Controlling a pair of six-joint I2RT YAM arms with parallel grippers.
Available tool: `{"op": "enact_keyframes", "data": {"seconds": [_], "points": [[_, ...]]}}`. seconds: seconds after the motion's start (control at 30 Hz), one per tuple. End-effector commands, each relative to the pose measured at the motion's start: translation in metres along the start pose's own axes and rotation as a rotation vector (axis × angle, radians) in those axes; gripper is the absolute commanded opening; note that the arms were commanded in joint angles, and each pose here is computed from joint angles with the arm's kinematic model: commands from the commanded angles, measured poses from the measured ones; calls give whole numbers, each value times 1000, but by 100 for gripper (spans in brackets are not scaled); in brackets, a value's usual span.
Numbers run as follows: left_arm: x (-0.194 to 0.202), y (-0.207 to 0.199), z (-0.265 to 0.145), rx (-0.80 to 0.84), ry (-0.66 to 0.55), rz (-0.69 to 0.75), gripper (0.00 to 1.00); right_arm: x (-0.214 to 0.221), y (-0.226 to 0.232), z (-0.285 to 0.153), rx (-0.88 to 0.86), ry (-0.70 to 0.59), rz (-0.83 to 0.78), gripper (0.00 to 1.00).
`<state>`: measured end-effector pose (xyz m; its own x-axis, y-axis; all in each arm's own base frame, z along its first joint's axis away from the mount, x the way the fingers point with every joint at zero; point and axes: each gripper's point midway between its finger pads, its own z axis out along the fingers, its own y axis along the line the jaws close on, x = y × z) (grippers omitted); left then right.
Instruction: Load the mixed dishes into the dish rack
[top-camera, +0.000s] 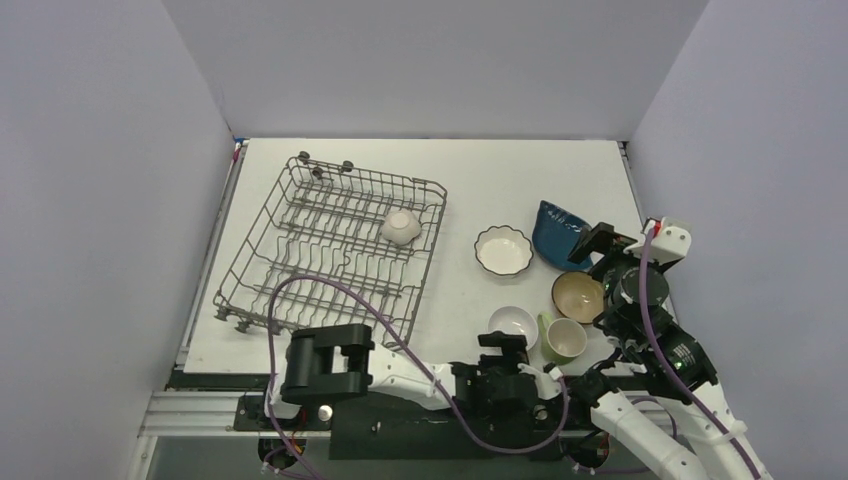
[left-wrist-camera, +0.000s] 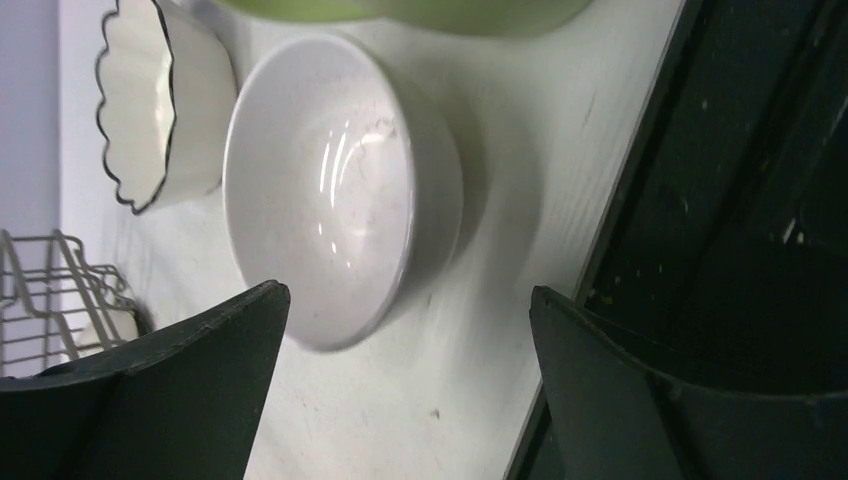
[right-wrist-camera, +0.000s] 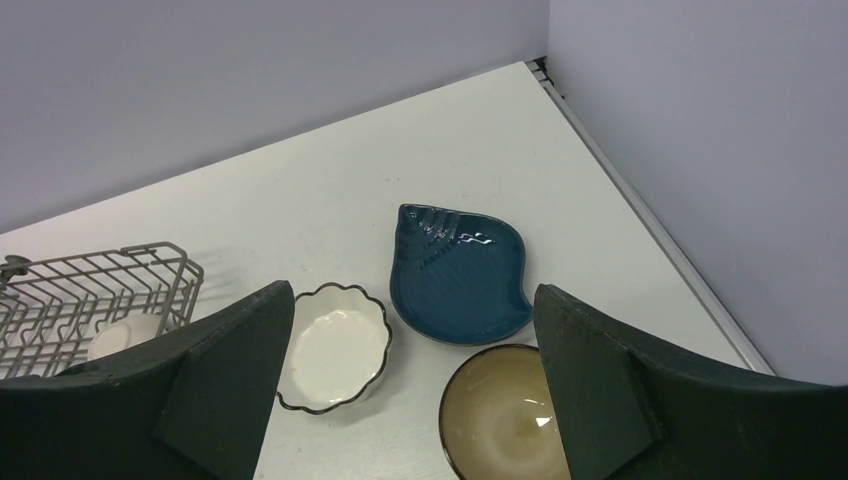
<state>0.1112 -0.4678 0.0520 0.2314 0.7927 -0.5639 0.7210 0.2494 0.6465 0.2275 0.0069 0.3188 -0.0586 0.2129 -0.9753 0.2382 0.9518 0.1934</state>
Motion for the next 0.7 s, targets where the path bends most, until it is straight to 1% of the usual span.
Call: {"op": "enact_keyframes", "data": {"seconds": [0.0,0.03,0.07,0.1,0.13,0.17,0.2,0.23,0.27,0.3,0.33,0.37,0.4,0.43,0.47,0.5,0.53,0.57,0.6,0.63,0.67], "points": [[-23,24,-37,52,-112,-243,93,-1,7,2,-11,20,-14,85],[-27,25,-44,77,-128,-296,94,0,9,3,-9,46,-26,85],[-31,36,-57,83,-155,-337,95,1,9,3,-5,63,-29,85],[-38,48,-72,94,-194,-401,96,4,12,3,-4,98,-31,87],[-42,56,-80,100,-219,-429,96,8,15,3,-9,125,-35,91],[-47,67,-95,119,-258,-500,97,17,22,3,-32,183,-46,93],[-52,76,-103,125,-292,-541,97,23,26,3,-45,218,-61,96],[-57,93,-119,133,-340,-602,97,38,33,3,-69,298,-98,97],[-59,102,-126,134,-365,-648,97,51,37,-1,-91,366,-125,97],[-58,123,-139,120,-406,-698,97,61,41,2,-90,414,-149,97],[-55,136,-143,102,-418,-745,97,73,43,-1,-101,469,-163,97],[-51,157,-158,74,-456,-795,97,83,45,0,-102,511,-181,96],[-42,173,-159,33,-453,-855,98,94,50,-4,-125,557,-187,94],[-37,192,-173,7,-487,-907,98,106,53,-4,-123,595,-207,94],[-25,209,-174,-40,-479,-973,97,115,56,-7,-131,621,-222,93],[-18,225,-186,-65,-507,-1024,97,125,65,-11,-152,643,-259,92],[-4,240,-186,-111,-489,-1092,97,133,65,-10,-127,653,-287,91],[3,253,-198,-130,-519,-1142,97,139,74,-16,-153,655,-320,91],[18,260,-196,-155,-493,-1180,96,146,72,-15,-114,659,-349,90],[26,266,-203,-164,-508,-1204,96,151,77,-20,-128,658,-375,89],[35,270,-202,-175,-499,-1228,96,157,74,-19,-91,651,-394,89]]}}
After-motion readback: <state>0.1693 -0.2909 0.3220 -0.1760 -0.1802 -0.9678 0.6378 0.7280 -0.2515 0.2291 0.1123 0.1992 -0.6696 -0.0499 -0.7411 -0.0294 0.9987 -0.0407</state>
